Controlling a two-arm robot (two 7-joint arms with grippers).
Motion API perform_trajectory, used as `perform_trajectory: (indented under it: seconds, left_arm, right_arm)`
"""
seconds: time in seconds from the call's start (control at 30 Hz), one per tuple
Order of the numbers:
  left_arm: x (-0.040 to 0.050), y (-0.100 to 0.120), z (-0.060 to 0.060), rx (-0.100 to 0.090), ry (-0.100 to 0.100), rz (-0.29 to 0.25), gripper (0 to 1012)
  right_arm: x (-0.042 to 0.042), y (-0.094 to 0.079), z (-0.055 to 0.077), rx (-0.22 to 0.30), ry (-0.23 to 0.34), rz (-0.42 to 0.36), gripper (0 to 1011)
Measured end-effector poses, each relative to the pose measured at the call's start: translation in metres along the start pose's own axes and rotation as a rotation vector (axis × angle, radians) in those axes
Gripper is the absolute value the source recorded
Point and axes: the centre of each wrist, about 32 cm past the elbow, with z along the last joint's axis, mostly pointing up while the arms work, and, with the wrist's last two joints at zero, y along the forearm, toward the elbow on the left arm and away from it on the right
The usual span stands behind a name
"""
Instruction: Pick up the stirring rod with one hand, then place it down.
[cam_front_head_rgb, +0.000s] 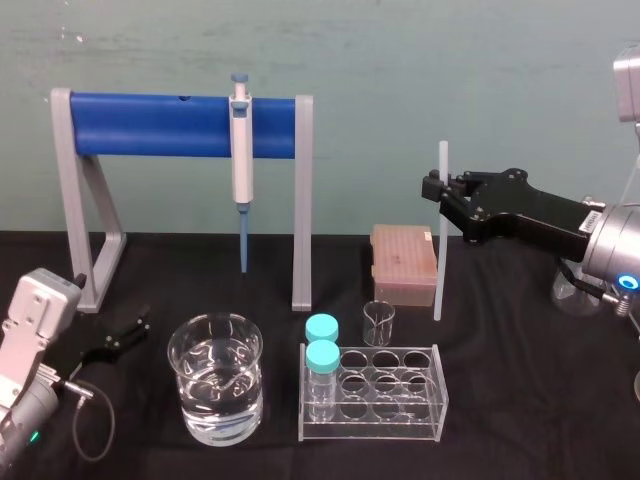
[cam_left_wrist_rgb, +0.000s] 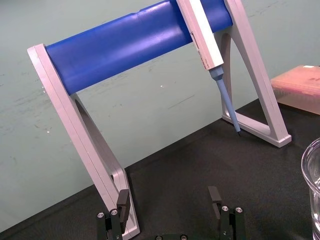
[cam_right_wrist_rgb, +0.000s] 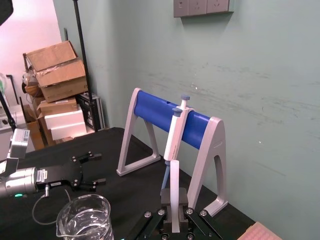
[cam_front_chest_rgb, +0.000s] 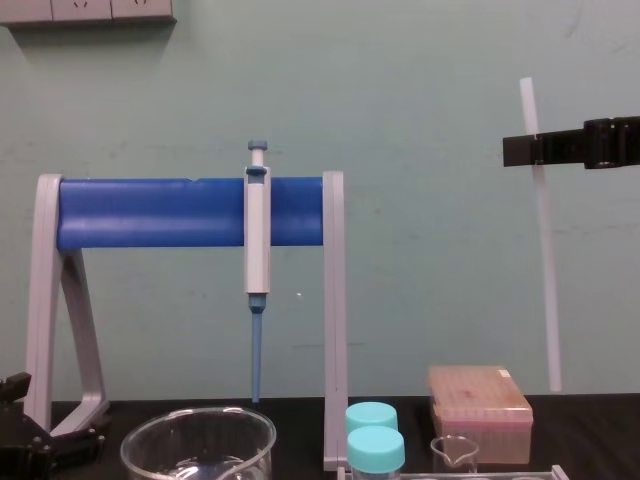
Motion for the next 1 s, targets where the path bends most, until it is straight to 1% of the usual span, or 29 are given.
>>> perform_trajectory:
  seconds: [1.0]
  left_arm:
    - [0.0,0.0,0.0,0.0,0.0,0.0,1005]
  right_arm:
    - [0.0,0.0,0.0,0.0,0.0,0.0,69]
